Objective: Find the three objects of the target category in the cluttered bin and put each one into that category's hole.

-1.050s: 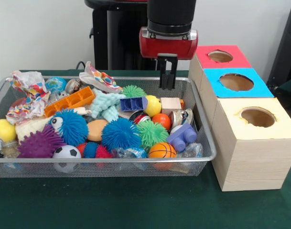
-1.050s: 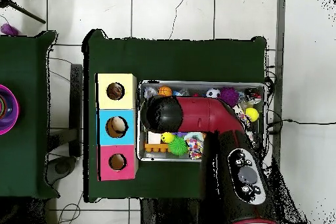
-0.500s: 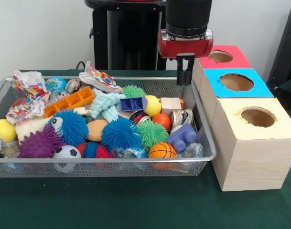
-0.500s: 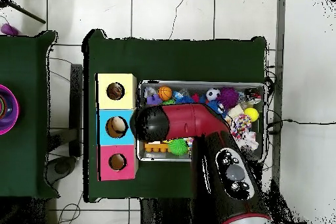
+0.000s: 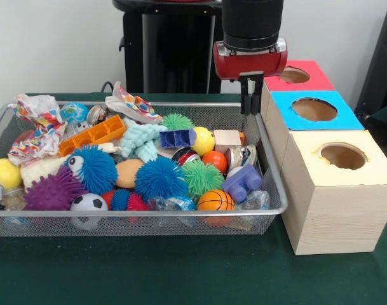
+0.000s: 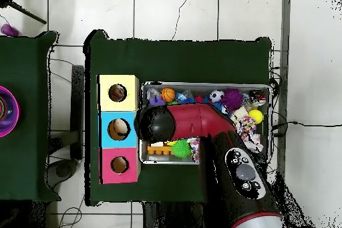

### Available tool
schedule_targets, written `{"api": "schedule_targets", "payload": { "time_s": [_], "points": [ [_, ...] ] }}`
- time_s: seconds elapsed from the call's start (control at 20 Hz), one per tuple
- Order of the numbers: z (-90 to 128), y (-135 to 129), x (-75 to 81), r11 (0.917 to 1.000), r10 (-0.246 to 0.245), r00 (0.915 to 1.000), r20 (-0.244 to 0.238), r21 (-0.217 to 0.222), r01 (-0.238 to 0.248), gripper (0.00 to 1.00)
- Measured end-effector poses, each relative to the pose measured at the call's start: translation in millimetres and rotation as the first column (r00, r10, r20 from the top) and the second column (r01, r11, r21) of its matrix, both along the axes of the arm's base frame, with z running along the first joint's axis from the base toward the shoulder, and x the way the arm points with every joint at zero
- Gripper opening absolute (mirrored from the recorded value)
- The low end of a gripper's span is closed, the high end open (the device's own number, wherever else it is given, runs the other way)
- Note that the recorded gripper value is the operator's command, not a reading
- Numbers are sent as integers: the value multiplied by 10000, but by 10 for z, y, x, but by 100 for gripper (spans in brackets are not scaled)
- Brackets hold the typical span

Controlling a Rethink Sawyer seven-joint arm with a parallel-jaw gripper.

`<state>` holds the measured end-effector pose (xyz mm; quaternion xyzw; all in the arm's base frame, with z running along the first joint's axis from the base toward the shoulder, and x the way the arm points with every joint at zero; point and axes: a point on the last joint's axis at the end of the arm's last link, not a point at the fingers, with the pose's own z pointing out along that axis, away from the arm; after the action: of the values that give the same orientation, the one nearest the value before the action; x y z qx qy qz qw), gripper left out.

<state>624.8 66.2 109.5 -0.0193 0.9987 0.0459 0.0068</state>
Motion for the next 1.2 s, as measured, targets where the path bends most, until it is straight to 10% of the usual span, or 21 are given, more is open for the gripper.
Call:
{"api": "schedule_targets", "payload": {
  "time_s": [0.4,1.2],
  "points": [
    [16,25,-43,10000,67,9998,-182,35,-67,0],
    [-55,-55,-763,9995,304,9986,-429,-3,-304,0]
  ]
}}
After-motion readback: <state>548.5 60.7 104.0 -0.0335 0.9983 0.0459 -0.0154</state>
